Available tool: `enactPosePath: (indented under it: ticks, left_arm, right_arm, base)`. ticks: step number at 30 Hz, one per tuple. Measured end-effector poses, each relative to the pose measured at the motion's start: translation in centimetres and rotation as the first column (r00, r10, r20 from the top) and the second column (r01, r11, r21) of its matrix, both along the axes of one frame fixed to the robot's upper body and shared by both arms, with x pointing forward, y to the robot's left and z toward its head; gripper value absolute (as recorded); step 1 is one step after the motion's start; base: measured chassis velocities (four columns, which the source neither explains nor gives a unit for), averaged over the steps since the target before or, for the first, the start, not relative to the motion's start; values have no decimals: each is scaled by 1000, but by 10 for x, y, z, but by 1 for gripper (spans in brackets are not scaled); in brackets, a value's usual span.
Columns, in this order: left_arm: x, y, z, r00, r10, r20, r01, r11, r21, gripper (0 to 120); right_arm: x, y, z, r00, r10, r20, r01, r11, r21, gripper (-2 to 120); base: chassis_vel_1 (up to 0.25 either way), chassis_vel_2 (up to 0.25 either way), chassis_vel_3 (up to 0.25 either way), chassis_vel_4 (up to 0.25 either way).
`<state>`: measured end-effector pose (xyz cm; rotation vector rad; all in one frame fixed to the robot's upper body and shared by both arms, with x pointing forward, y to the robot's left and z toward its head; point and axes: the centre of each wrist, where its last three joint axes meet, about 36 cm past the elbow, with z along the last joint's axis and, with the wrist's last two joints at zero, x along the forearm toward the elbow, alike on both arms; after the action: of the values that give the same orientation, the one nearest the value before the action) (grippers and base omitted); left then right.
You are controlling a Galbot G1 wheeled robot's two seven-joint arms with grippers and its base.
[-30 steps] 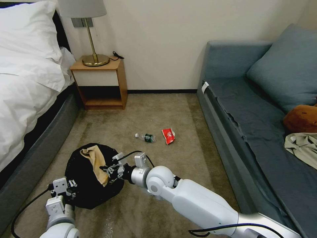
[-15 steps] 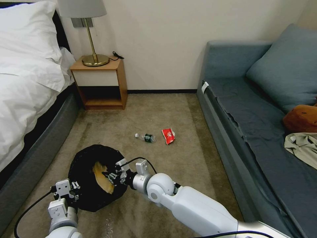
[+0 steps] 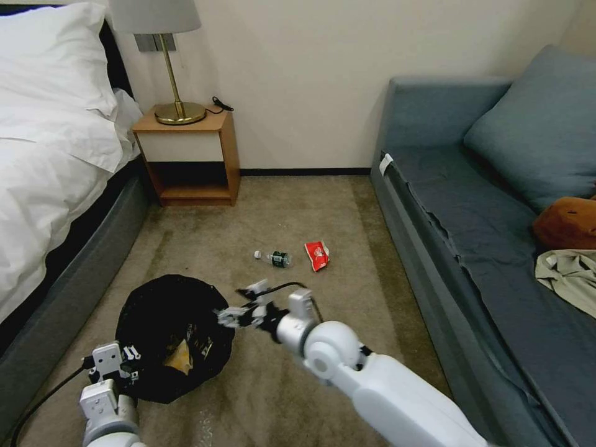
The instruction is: Pick up the trash bin, then pick up the garbage on the floor and place it into the trash bin.
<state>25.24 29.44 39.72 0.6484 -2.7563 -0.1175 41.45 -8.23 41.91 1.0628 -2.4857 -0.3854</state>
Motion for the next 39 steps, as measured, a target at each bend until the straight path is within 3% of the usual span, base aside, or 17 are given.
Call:
enactPosePath:
  ticks: [4, 12, 21, 23, 29, 39]
  left_arm:
    - [6, 6, 4, 1000, 3, 4, -3, 1000, 11, 2]
    - [8, 8, 4, 1000, -16, -2, 16, 1000, 23, 2]
    - [24, 27, 1, 1000, -8, 12, 7, 1000, 21, 2]
    - [30, 37, -4, 1000, -3, 3, 3, 1000, 15, 2]
    - [38, 47, -16, 1000, 4, -9, -4, 1000, 15, 2]
    - [44, 50, -19, 1000, 3, -4, -3, 1000, 13, 2]
  right_arm:
    - [7, -45, 3, 992, -125, 20, 126, 991, -46, 100]
    - [9, -78, -17, 972, -233, 20, 233, 967, -105, 100]
    - [21, -59, -64, 957, -290, -20, 285, 949, -131, 100]
    - [33, -49, -86, 947, -320, -42, 310, 938, -158, 100]
    - [46, -43, -108, 933, -356, -55, 340, 921, -190, 100]
    - [45, -44, -128, 935, -349, -55, 330, 919, -215, 100]
  base:
    - [0, 0, 0, 0]
    - [0, 0, 0, 0]
    - [0, 0, 0, 0]
    - [0, 0, 0, 0]
    - [0, 0, 0, 0]
    - [0, 0, 0, 0]
